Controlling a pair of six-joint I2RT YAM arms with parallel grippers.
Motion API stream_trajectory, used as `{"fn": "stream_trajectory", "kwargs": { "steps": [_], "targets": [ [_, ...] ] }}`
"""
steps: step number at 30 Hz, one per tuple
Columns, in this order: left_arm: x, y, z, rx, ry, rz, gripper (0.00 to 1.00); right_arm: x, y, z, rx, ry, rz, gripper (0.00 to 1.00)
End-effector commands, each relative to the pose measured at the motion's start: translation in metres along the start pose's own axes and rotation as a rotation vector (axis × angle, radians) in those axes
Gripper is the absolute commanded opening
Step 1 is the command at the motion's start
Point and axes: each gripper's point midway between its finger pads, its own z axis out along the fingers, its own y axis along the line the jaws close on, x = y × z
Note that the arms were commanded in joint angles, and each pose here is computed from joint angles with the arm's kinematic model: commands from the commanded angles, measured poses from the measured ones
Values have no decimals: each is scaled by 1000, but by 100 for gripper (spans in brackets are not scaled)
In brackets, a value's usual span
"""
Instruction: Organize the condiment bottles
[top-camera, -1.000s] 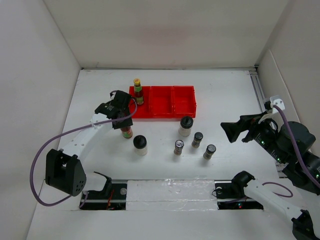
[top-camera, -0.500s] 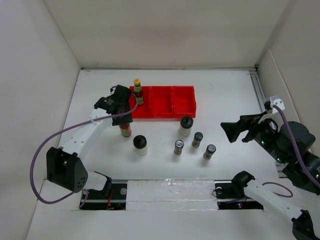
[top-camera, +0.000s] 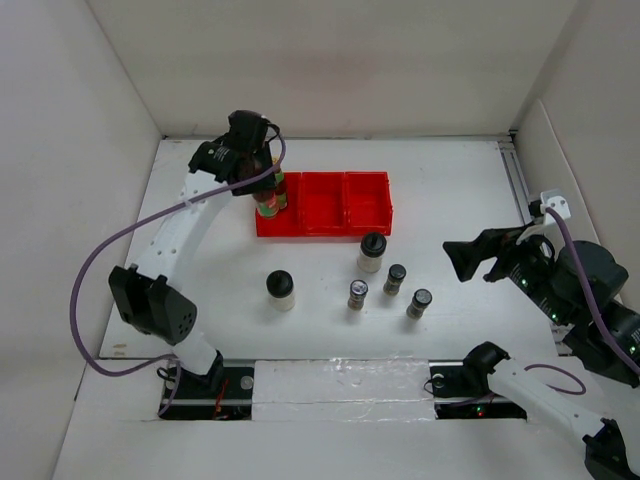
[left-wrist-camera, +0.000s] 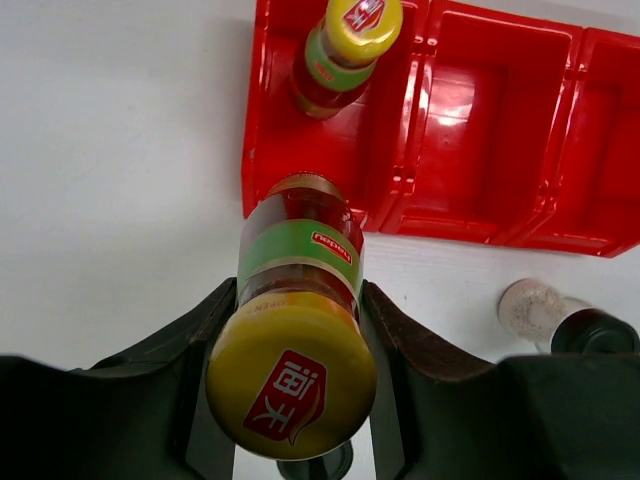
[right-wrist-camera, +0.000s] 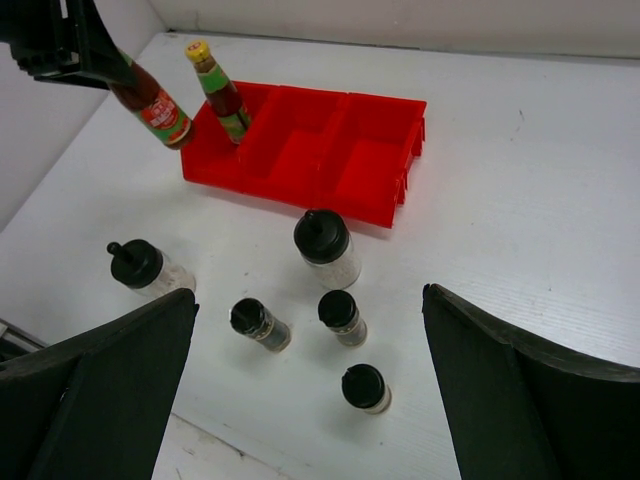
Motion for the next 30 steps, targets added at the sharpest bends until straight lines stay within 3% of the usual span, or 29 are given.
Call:
{"fn": "stream_trajectory", "kwargs": {
  "steps": [1,10,30],
  "targets": [
    [-31,-21,1,63,-66,-2,0,-19,4,1,-9,-67,3,100],
    [-31,-30,50,19,-38,-15,0,-17,0,-6,0,-68,5,100],
    [6,-11,99,-91,9,-45,0,-10,7,4,-31,-59,19,100]
  ]
}}
